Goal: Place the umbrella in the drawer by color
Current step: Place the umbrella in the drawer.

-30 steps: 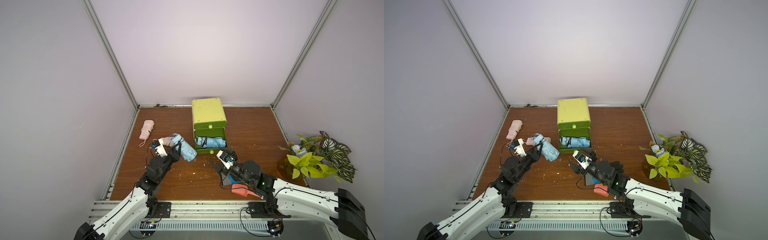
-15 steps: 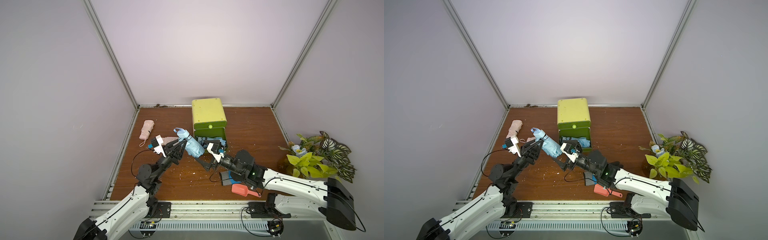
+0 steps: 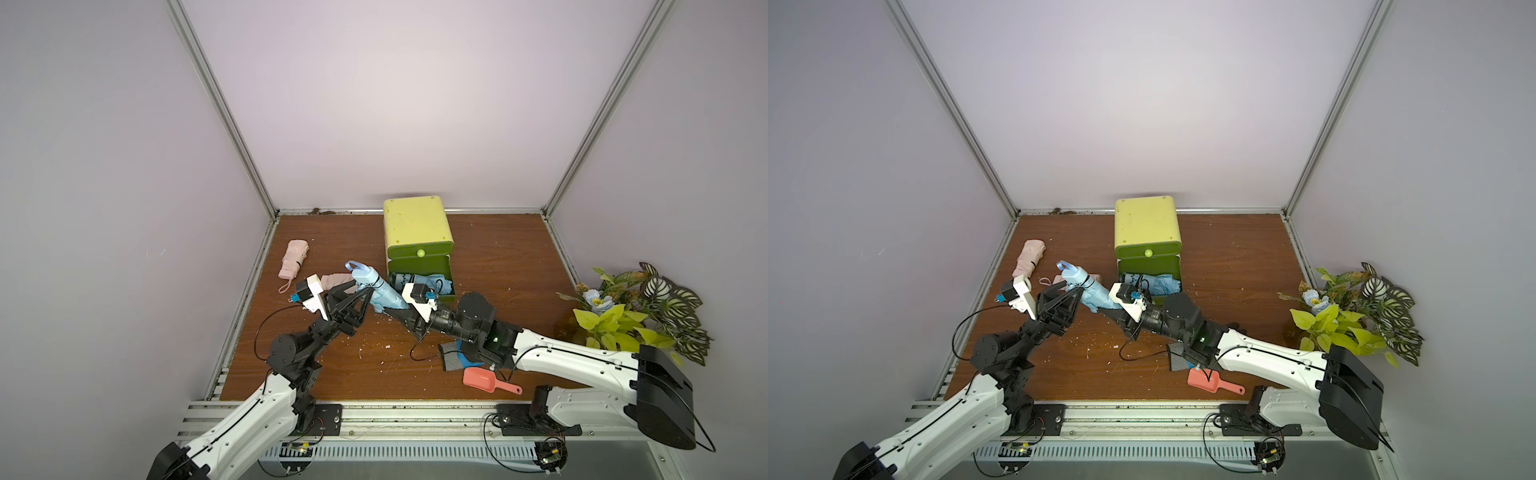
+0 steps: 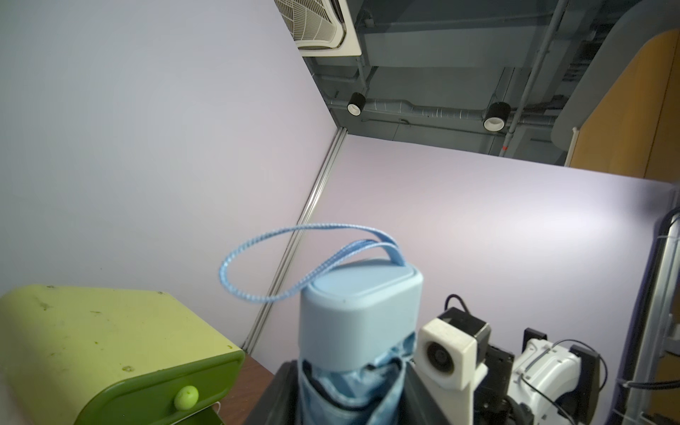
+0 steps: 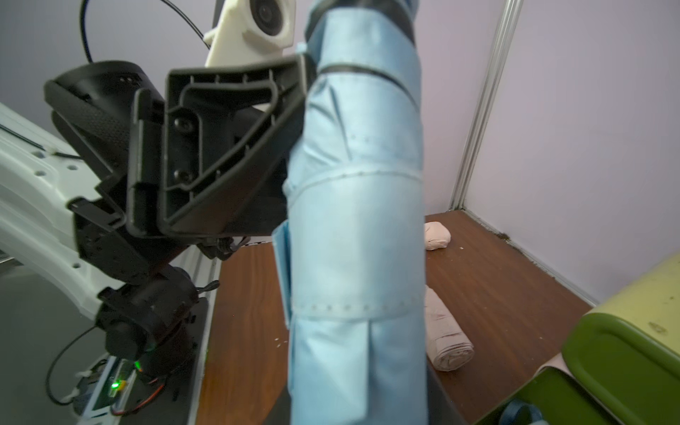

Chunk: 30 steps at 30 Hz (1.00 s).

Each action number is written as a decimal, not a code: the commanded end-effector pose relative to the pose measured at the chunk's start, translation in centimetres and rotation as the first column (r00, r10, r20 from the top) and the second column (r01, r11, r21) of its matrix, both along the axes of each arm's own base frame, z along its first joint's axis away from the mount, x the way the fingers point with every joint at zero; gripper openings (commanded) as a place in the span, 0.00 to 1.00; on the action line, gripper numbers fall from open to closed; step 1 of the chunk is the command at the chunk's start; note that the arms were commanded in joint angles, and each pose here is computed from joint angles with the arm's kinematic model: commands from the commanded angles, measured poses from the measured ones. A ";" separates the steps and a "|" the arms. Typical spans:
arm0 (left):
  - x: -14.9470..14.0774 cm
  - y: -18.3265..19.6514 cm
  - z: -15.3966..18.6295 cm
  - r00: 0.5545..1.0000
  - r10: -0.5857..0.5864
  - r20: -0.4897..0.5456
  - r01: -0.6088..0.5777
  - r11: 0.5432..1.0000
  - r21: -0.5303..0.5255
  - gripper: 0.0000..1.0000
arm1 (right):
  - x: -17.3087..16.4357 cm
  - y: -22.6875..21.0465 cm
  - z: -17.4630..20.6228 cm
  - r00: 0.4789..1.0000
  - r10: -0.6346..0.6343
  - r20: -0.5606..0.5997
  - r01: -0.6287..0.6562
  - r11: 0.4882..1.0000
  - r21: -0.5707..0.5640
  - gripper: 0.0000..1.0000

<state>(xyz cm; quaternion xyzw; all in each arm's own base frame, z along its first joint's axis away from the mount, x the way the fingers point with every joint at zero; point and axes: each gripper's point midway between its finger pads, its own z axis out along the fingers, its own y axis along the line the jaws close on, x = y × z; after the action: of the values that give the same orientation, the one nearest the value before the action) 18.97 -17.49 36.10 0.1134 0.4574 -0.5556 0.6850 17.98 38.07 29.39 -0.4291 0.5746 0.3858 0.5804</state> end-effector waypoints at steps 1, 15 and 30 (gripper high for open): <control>-0.8 0.9 1.7 0.999 0.008 0.041 -0.005 0.998 -0.067 0.68 | -0.6 -0.5 3.4 0.999 0.020 0.043 -0.022 0.999 0.030 0.06; 4.9 10.8 -1.3 0.595 0.756 -0.274 -0.527 0.624 0.577 0.99 | 7.2 -15.3 -2.4 0.821 -0.325 0.470 0.560 0.289 -0.777 0.00; 4.0 9.7 -3.0 0.660 0.701 -0.268 -0.474 0.666 0.576 0.99 | 6.9 -17.5 -5.1 0.897 -0.176 0.406 0.384 -0.146 -0.912 0.00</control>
<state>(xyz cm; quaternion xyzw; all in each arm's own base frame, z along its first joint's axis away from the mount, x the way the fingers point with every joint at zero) 23.42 -7.70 33.06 -0.0359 0.7380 -0.1793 0.6495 24.74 21.98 22.34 -0.6164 0.7073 -0.2860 0.1947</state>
